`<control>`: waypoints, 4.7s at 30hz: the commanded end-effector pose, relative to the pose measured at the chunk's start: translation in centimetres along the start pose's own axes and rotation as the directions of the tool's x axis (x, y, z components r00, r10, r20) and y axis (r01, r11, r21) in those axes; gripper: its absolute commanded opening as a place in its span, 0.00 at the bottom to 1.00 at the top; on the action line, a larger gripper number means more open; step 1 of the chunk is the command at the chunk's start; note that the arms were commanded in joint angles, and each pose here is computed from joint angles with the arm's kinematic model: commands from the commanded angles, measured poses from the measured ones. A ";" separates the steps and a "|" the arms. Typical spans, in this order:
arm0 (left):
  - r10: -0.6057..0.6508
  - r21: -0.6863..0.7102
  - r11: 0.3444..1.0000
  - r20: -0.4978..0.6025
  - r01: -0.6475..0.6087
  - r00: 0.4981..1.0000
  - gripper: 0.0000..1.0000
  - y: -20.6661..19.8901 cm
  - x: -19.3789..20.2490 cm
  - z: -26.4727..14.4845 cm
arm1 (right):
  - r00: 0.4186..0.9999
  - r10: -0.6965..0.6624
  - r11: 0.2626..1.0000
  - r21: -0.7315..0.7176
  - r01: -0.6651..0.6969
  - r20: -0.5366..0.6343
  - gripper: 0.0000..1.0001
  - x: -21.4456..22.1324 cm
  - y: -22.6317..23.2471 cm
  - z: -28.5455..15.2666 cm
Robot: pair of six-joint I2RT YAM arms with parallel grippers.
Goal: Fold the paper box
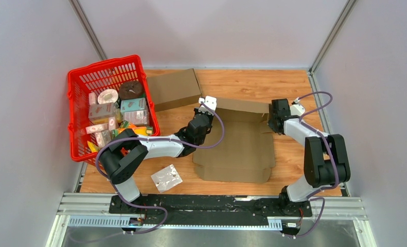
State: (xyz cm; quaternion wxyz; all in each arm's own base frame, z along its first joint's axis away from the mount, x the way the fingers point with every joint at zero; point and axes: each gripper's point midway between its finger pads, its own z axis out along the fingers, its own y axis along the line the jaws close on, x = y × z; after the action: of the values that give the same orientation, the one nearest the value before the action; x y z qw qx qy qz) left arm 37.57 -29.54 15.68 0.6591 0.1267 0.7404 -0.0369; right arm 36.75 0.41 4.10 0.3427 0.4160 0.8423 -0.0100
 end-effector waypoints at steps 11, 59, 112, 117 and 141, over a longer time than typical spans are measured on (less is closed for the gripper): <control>0.022 -0.026 0.999 -0.055 -0.023 0.998 0.00 0.8 0.8 -0.3 | 0.994 0.026 0.996 -0.088 -0.035 -0.103 0.43 1.9 -4.6 -5.1; 0.013 -0.012 1.000 -0.055 -0.013 0.998 0.00 0.6 0.7 -0.3 | 0.909 0.346 0.758 -0.503 -0.416 -0.231 0.00 5.1 5.4 -3.8; 0.016 0.011 1.000 -0.064 -0.015 0.998 0.00 0.1 1.0 -0.3 | 0.953 -0.303 0.888 -0.364 0.282 -0.002 0.00 -0.1 3.0 -13.9; 0.014 0.014 1.000 -0.064 -0.014 0.998 0.00 0.0 1.0 -0.2 | 0.984 -0.150 0.903 -0.417 0.099 -0.091 0.00 3.3 3.7 -13.0; 0.015 0.012 1.000 -0.067 -0.014 0.998 0.00 0.1 1.0 -0.3 | 0.941 -0.157 0.981 -0.060 0.182 0.299 0.51 -7.0 -7.1 -13.6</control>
State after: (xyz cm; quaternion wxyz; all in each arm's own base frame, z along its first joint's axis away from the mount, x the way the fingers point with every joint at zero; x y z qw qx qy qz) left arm 37.60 -29.31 15.17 0.6475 0.1182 0.7518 -0.0388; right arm 25.43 -0.50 16.65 0.4485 0.3137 0.8362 0.0339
